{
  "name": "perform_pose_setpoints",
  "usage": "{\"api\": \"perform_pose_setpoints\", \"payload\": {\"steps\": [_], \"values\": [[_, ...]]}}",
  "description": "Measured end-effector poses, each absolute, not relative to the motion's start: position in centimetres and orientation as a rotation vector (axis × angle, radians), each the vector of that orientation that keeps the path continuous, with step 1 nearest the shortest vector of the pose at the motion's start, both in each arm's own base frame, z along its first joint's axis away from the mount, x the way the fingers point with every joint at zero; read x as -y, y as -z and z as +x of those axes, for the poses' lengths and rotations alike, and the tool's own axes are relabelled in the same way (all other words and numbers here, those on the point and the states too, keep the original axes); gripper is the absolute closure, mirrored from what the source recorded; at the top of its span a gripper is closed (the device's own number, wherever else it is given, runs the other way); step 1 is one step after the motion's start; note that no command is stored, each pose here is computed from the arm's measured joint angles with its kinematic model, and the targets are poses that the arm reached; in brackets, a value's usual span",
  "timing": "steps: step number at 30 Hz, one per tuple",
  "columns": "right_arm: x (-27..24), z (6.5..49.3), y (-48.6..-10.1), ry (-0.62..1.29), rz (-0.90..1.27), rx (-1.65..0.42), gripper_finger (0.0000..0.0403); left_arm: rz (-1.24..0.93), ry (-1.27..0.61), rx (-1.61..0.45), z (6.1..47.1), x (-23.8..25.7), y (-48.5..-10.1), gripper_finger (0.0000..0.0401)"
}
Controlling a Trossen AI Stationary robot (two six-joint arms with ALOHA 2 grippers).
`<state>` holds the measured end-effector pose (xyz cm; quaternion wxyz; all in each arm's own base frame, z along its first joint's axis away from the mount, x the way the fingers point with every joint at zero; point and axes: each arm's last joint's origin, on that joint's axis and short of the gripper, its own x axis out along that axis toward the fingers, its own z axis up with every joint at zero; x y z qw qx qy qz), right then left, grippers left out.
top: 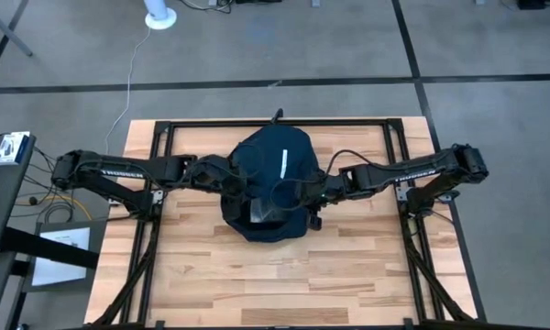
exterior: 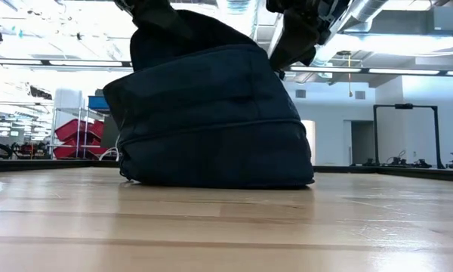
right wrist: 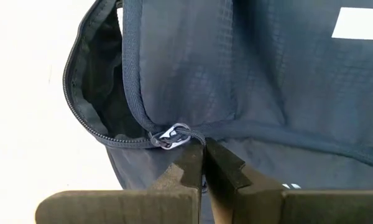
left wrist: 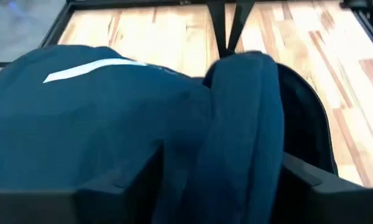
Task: Unpack backpack
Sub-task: Open the dark blue backpack
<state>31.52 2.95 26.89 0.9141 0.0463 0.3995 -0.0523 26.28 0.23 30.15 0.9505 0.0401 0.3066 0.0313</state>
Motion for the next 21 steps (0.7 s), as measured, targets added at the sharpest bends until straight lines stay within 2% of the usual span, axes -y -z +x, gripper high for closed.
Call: {"api": "perform_pose_setpoints", "payload": {"steps": [5,12,17,21], "values": [[-3.1,31.5,-26.9,0.102,0.092,-0.826,0.0403,0.211,-0.052,-0.613,25.6,-0.1,-33.7,0.0149],[-3.1,31.5,-26.9,0.102,0.092,-0.825,0.0403,0.329,-0.124,-0.482,25.3,0.2,-38.4,0.0145],[-3.1,31.5,-26.9,0.100,0.089,-0.824,0.0403,0.327,-0.108,-0.393,26.5,1.0,-38.8,0.0145],[-3.1,31.5,-26.9,0.098,0.087,-0.821,0.0403,0.325,0.014,-0.414,28.4,2.3,-37.3,0.0145]]}}
